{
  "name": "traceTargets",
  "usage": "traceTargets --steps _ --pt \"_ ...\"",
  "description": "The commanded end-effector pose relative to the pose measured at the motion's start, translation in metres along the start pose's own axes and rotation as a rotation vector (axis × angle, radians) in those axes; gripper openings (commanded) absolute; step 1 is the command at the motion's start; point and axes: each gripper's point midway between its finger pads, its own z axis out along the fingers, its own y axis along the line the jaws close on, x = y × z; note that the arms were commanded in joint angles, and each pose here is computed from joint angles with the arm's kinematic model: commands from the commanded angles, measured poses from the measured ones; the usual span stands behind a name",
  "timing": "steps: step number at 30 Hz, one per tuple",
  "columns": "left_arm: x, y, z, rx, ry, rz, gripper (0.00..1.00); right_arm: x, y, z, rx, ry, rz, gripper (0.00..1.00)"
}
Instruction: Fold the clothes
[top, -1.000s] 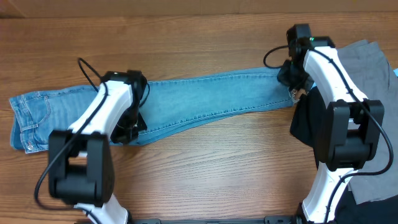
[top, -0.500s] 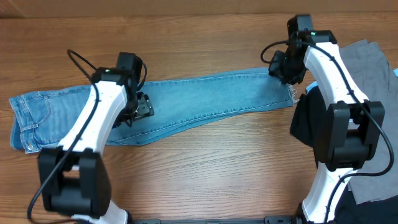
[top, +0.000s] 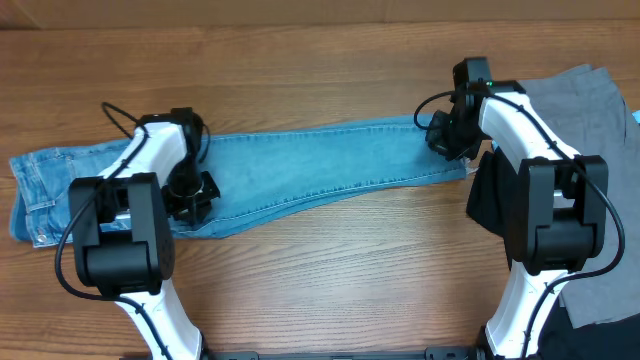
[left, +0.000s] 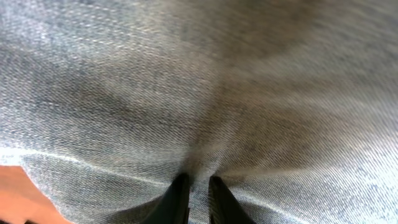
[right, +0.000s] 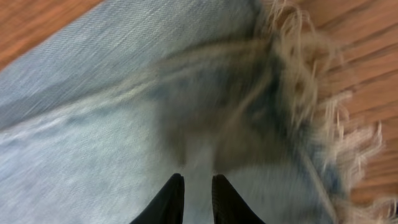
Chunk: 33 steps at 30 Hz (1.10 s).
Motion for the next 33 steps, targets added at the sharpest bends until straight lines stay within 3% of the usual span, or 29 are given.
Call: traceTargets --steps 1,3,8,11,18,20,21,22,26,33 --pt "0.003 0.026 0.021 -0.067 0.077 -0.04 0.15 0.011 -0.007 0.013 0.006 0.019 0.009 0.14" --pt "0.004 0.038 0.022 -0.095 0.092 -0.058 0.15 0.017 -0.018 0.019 0.051 0.023 0.057 0.04" --pt "0.003 0.06 0.023 -0.115 0.119 -0.115 0.12 0.021 -0.034 0.015 0.141 0.021 0.089 0.04" --pt "0.0 0.066 0.023 -0.106 0.12 -0.147 0.05 0.016 -0.036 0.001 0.166 0.004 0.087 0.04" --pt "-0.017 0.07 -0.004 -0.08 0.062 -0.18 0.05 -0.002 -0.018 -0.068 0.117 -0.102 0.068 0.04" --pt "-0.028 0.068 -0.02 -0.056 0.029 -0.185 0.18 -0.003 -0.016 -0.088 0.104 -0.134 0.025 0.53" --pt "-0.031 0.065 -0.023 -0.036 0.024 -0.177 0.38 -0.003 -0.016 -0.09 0.103 -0.139 0.012 0.67" --pt "-0.034 0.055 -0.028 0.023 0.023 -0.134 0.65 -0.004 -0.018 -0.09 0.108 -0.139 -0.016 0.81" --pt "-0.032 0.04 -0.029 0.108 0.043 -0.096 0.98 -0.003 -0.028 -0.082 0.138 -0.115 -0.011 0.92" --pt "-0.029 0.032 -0.03 0.154 0.063 -0.098 1.0 0.001 -0.031 -0.059 0.14 -0.047 -0.083 0.97"
